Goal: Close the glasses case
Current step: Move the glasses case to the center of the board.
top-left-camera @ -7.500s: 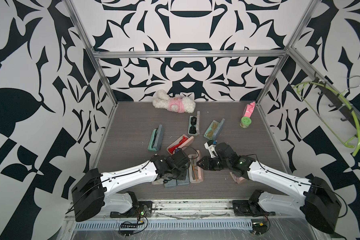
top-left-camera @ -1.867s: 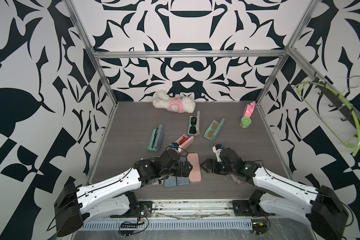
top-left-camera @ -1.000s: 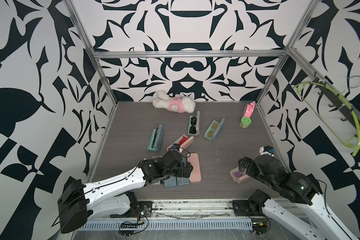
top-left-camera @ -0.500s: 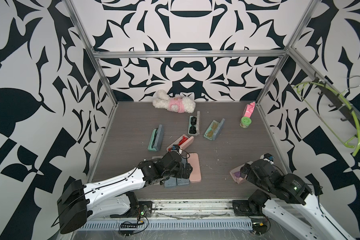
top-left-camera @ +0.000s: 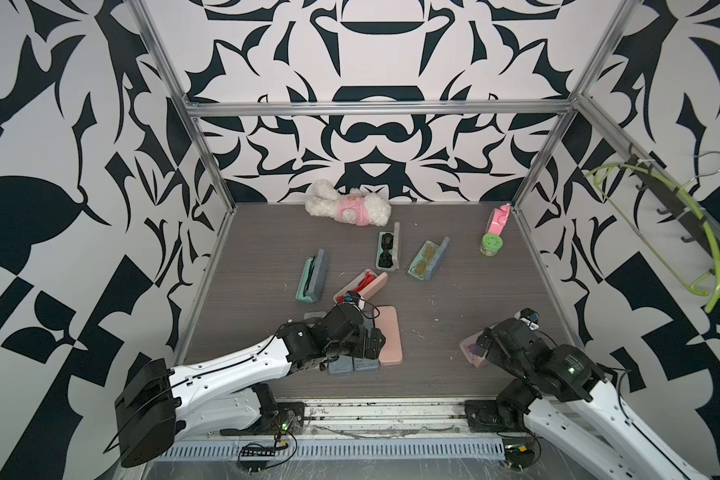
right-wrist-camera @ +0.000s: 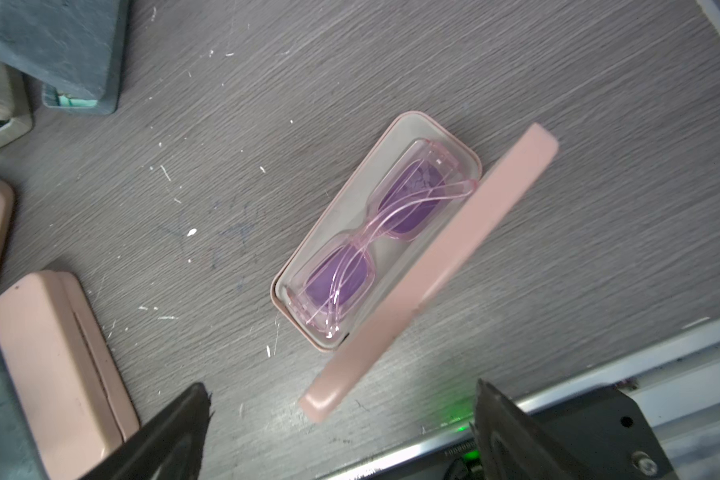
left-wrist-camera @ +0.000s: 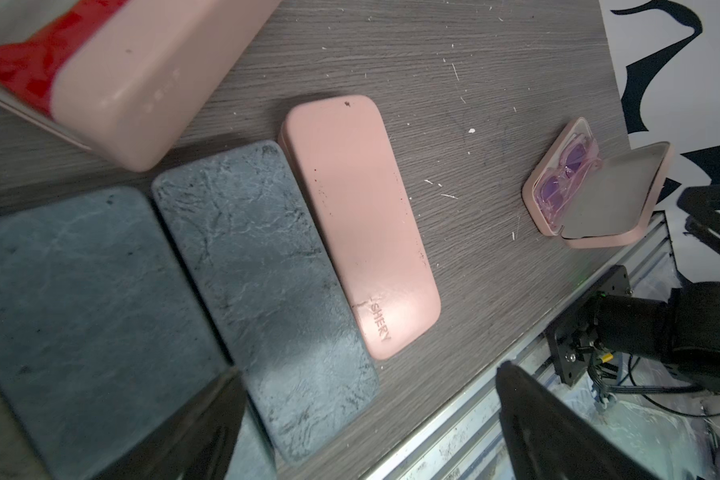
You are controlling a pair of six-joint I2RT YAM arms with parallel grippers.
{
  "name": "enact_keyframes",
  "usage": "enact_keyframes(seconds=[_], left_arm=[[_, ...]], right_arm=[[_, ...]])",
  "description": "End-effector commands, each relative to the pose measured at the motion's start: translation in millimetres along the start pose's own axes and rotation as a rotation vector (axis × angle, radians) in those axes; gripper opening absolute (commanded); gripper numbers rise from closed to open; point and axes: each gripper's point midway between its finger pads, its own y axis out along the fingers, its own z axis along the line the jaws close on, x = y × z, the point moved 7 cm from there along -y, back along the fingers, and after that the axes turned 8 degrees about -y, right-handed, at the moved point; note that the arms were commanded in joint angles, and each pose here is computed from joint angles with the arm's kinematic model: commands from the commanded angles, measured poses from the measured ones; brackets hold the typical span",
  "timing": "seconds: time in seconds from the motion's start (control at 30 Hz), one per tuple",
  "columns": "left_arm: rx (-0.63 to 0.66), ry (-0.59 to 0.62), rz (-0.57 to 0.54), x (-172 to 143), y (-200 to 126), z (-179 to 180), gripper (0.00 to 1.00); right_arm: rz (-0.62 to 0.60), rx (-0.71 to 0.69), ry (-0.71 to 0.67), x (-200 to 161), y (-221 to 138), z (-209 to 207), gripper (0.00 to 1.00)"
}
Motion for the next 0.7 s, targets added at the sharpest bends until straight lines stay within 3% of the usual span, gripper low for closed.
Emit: enact_keyframes(seconds=[0.0,0.23,0.67], left_arm=[[-0.004,-0.003,0.012,-2,3,1,0.99],[0.001,-0.005,0.009,-3,1,4,0.99],[0.014,0.002,0.025,-2,5,1,0.99]], right_arm=[[0.092,0.040,0.050,-3,17,11,1.00],[0.178,0.101,0.131,8,42,11,0.98],[0.198,0.098,0.116,22,61,15,0.90]])
